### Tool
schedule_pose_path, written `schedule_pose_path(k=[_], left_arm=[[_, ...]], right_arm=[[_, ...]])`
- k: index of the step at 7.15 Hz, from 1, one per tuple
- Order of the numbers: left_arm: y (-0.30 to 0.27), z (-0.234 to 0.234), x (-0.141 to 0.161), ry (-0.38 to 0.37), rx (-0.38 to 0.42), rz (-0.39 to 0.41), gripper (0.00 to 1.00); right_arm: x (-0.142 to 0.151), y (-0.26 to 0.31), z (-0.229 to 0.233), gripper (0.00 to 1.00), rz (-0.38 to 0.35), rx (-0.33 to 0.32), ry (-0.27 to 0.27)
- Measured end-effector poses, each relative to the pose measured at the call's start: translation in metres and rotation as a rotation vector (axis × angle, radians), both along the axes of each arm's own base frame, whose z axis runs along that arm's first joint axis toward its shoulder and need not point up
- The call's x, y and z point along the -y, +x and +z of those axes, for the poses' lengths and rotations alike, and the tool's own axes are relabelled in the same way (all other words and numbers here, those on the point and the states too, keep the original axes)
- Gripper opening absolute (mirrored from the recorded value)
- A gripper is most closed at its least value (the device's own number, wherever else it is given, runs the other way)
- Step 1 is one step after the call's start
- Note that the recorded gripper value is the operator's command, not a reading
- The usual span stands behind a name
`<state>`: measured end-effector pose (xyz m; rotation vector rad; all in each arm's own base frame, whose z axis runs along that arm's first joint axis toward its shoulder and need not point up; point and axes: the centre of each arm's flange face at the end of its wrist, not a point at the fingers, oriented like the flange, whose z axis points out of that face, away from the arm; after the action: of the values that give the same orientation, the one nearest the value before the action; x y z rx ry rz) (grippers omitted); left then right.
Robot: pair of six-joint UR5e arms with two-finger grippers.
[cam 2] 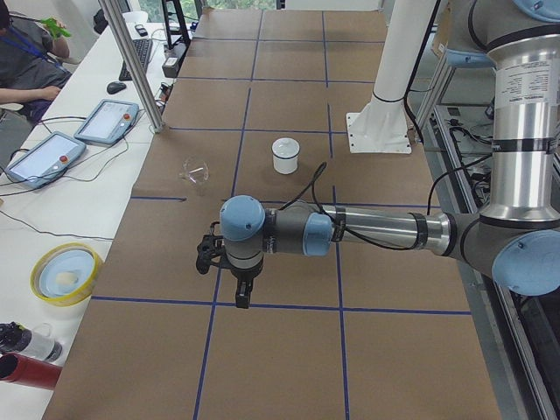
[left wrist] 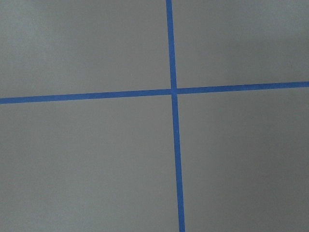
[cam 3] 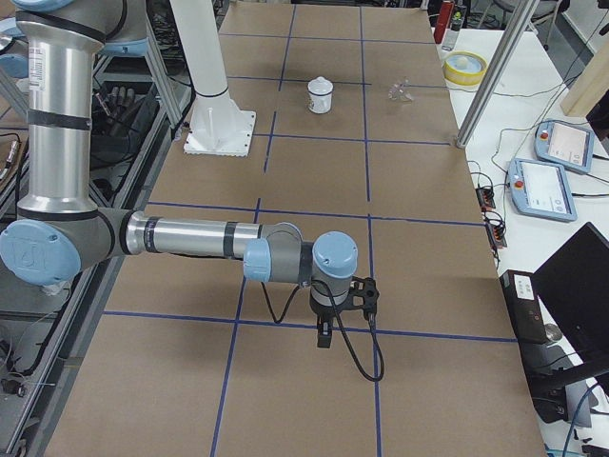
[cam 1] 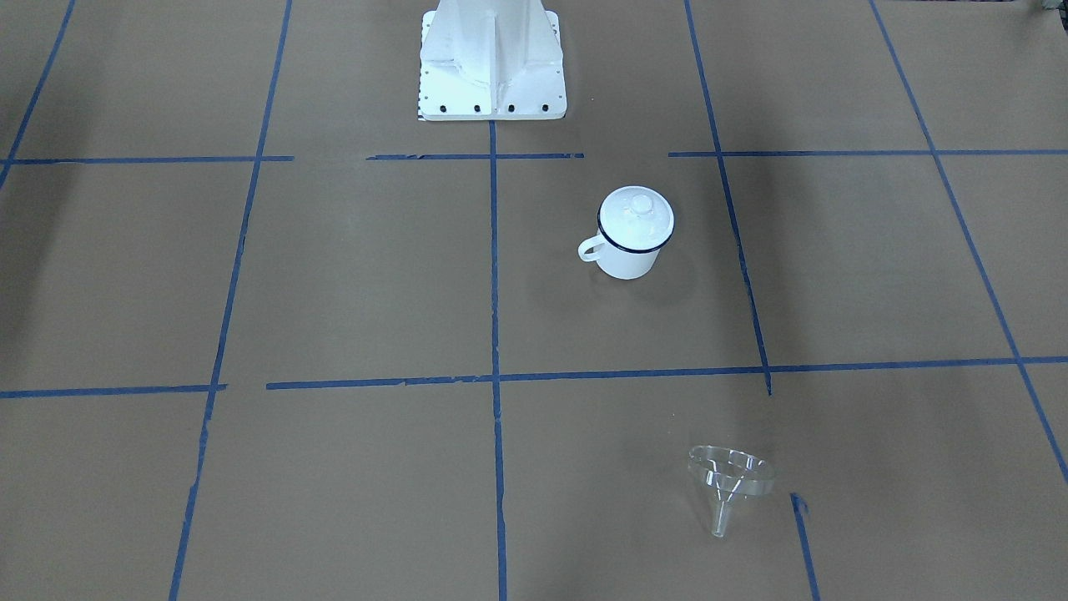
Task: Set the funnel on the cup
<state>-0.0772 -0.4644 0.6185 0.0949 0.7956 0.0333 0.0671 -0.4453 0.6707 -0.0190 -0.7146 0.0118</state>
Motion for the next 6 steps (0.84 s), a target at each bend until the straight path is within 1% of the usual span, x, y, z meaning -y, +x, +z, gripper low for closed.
schedule_pose_path(k=[4, 5, 6], left_arm=[[0.000, -0.021, 0.006, 0.050, 0.036, 0.004, 1.00], [0.001, -0.032, 0.013, 0.073, 0.038, 0.005, 1.00], [0.001, -0.056, 0.031, 0.120, 0.039, 0.002, 1.00]], right_arm=[[0.000, 0.000, 0.000, 1.00, 0.000, 0.000, 0.001], [0.000, 0.000, 0.000, 1.00, 0.000, 0.000, 0.000], [0.000, 0.000, 0.000, 1.00, 0.000, 0.000, 0.001]])
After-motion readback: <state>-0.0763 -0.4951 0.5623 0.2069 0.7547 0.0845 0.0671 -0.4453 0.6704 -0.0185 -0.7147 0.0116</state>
